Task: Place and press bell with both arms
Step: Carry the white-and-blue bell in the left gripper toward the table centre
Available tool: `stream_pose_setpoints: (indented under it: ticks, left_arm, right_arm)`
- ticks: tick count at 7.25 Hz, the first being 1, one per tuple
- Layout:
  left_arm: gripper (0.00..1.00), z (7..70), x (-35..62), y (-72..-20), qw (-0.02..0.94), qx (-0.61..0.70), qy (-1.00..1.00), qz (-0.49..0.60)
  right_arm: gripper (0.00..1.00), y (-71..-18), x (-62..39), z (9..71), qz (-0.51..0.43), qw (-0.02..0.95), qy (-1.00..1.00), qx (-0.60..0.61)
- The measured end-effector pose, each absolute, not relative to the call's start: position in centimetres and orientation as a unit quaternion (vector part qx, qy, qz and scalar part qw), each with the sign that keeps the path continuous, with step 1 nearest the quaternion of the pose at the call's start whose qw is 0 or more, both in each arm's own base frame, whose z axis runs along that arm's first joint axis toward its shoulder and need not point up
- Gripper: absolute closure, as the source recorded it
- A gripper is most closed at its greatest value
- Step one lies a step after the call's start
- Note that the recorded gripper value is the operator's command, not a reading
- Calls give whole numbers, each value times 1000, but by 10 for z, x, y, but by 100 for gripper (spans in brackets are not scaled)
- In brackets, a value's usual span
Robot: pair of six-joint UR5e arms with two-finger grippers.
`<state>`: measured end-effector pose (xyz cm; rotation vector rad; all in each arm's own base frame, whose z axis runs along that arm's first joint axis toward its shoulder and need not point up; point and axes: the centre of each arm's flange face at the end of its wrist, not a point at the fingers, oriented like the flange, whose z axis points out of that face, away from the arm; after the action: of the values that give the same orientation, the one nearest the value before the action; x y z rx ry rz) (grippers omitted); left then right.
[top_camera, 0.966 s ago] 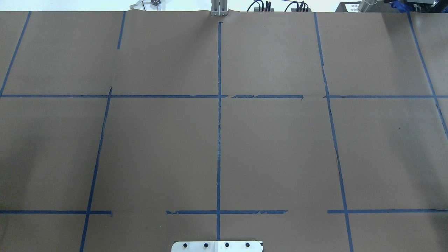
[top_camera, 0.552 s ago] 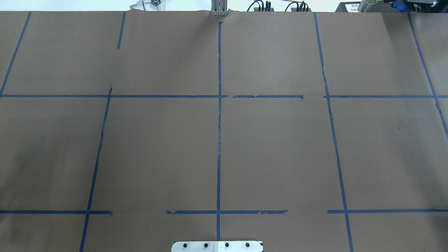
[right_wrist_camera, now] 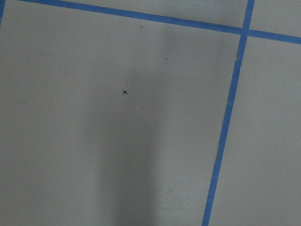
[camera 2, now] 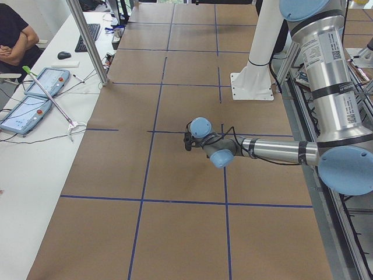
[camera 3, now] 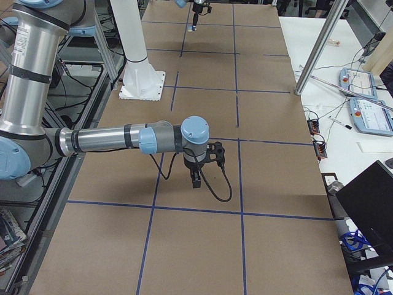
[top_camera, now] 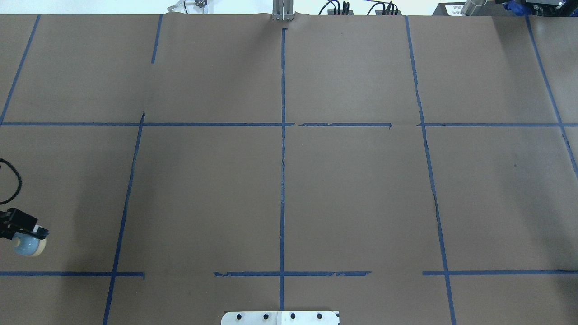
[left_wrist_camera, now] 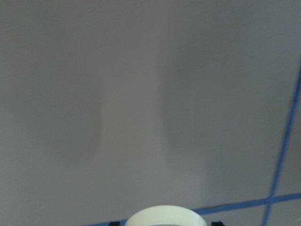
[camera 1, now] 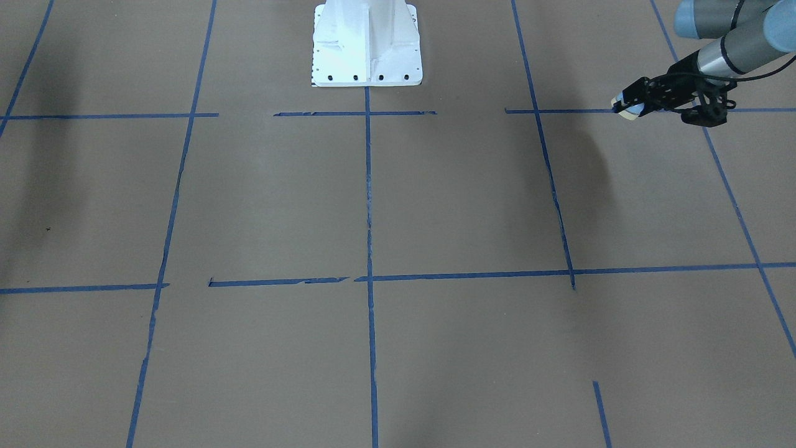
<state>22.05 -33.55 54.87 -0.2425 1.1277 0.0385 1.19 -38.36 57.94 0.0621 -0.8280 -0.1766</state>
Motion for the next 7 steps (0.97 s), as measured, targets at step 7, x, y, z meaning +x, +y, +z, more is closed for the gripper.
stream_pose_setpoints:
  ticks: [7]
  left_arm:
    - [98,295,466,-494,875,-132,463,-42]
  right_arm:
    - [0,-385,6,581,-93,911,-401,27]
